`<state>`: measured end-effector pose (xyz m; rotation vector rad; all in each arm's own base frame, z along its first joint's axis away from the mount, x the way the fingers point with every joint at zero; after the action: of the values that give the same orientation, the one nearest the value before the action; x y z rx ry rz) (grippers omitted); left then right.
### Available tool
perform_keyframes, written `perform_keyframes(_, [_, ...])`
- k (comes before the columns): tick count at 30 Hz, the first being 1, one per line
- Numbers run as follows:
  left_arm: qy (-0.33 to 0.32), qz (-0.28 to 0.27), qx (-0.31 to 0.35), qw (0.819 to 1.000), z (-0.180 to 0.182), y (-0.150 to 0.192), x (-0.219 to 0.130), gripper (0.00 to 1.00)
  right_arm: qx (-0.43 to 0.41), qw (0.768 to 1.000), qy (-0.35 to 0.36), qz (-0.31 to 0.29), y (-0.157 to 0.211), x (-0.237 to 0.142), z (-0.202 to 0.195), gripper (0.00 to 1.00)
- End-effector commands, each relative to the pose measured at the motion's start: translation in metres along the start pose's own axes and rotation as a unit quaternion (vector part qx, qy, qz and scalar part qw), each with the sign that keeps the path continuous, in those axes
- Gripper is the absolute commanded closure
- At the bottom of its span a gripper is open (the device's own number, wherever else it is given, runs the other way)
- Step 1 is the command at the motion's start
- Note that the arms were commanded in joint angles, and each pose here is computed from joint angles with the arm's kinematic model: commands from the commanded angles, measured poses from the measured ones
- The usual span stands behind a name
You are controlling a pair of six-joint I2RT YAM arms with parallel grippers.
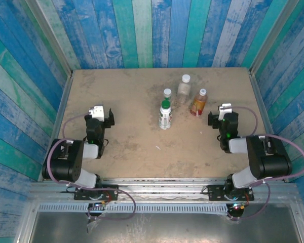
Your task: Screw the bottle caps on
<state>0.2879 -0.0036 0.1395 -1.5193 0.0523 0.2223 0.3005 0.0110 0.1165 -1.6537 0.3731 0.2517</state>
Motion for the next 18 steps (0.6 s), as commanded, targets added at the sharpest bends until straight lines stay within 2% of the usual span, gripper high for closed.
perform_keyframes(1, [-0.004, -0.009, -0.030, 1.000, 0.0049, -0.0032, 0.0067, 0.06, 0.014, 1.000, -0.007, -0.026, -0.0166, 0.0054, 0.0005, 0.00])
perform_keyframes(18, [-0.003, -0.006, -0.029, 1.000, 0.0046, -0.0030, 0.0073, 0.06, 0.009, 1.000, -0.010, -0.021, -0.0177, 0.0051, 0.0011, 0.00])
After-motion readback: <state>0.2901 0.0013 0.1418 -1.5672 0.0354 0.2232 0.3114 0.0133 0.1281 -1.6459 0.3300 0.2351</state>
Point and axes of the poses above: each hand's point on the last joint's axis, 136 mm out from that joint toward the fingers, its own x axis out along the fingers, its own z axis along the line the jaws close on, y = z × x, the point moved 9 cm from there along -x, back along the fingers
